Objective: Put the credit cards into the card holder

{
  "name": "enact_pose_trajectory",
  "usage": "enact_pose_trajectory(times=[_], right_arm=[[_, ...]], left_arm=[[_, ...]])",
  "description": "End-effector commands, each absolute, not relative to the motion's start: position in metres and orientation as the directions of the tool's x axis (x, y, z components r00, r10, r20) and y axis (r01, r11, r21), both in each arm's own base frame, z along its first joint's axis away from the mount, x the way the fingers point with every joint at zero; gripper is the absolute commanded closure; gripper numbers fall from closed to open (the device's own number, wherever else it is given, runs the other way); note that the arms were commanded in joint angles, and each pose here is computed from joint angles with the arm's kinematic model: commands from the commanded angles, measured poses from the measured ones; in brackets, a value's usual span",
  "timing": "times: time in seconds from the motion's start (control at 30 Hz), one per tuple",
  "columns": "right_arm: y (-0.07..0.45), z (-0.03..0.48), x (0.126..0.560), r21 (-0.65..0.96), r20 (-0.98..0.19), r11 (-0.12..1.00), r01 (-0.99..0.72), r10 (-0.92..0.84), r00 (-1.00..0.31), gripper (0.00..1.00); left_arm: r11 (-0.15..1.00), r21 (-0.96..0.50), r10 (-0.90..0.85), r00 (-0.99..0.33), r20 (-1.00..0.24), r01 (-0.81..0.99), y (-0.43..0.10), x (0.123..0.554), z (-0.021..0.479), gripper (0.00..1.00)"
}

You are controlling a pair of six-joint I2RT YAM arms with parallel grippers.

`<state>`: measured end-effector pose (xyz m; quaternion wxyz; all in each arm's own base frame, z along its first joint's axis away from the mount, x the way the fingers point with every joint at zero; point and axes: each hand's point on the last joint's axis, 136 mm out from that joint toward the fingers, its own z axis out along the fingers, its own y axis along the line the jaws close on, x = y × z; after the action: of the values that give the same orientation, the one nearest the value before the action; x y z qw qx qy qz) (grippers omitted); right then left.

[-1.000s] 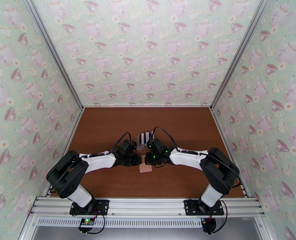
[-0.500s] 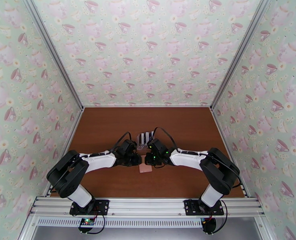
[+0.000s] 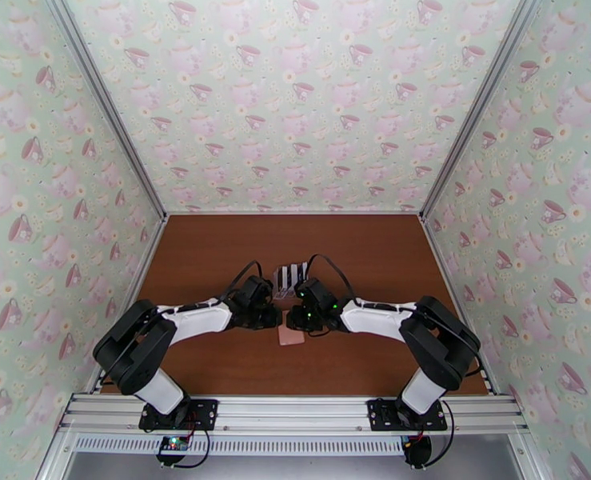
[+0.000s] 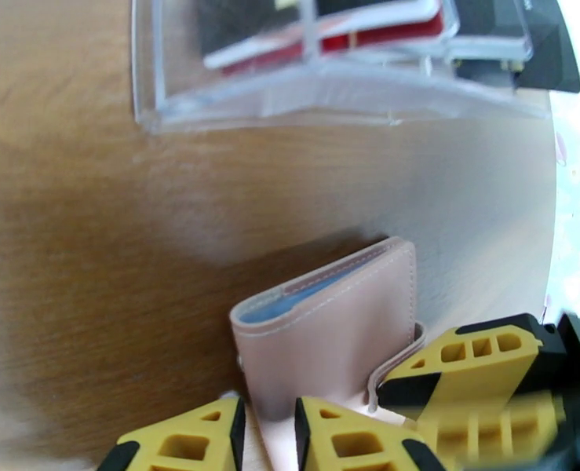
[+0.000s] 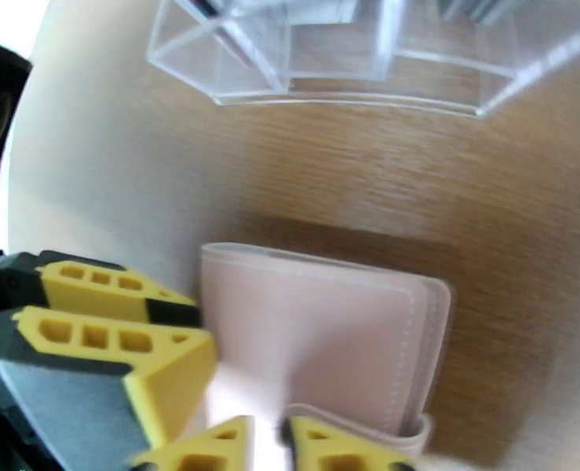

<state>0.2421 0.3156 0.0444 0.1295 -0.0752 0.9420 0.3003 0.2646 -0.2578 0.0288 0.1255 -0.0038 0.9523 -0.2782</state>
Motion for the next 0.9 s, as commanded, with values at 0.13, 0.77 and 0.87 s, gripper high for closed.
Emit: enact_pose_trajectory(times=[0.13, 0.77, 0.87], right_arm=[[0.301, 0.052, 0.24, 0.498, -0.27, 0.843, -0.203, -0.071, -0.96, 0.22], [0.226, 0.153, 0.29, 0.466, -0.509, 0.863, -0.196, 0.08, -0.857, 0.0], [0.195, 0.169, 0.303, 0.444, -0.547, 0.882, -0.157, 0.128, -0.827, 0.0]], left_arm=[[0.848, -0.523, -0.058, -0.965, -0.257, 0.088, -0.263, 0.278, 0.034, 0.73], [0.914, -0.397, -0.125, -0.871, -0.476, 0.086, -0.185, 0.309, 0.117, 0.37], [0.923, -0.383, -0.179, -0.836, -0.518, 0.039, -0.158, 0.317, 0.133, 0.13]])
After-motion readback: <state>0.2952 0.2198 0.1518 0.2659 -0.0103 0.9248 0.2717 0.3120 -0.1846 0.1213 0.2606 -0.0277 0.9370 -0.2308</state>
